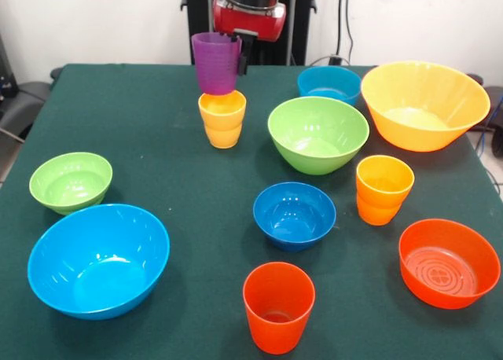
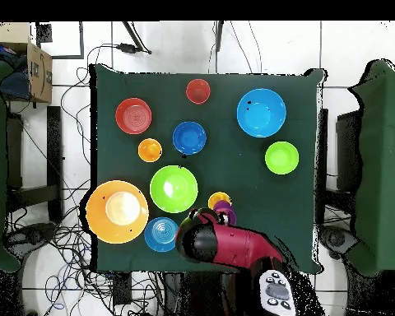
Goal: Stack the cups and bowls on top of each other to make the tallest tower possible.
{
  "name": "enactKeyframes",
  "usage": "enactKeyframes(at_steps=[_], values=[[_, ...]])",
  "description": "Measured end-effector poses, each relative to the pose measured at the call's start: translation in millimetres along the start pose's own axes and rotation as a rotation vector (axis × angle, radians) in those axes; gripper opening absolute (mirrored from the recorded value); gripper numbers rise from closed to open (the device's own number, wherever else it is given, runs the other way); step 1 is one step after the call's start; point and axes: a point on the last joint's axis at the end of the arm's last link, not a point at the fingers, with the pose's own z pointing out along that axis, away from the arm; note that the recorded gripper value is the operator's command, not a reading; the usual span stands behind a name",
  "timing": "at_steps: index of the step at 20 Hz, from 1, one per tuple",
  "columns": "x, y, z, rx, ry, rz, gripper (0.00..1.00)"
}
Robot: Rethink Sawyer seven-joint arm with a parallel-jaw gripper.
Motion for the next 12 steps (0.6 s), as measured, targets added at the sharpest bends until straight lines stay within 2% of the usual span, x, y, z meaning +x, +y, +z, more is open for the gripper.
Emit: enactKeyframes(at_steps=[12], values=[[10.6, 8, 24, -0.011, 0.007, -0.012, 0.00]])
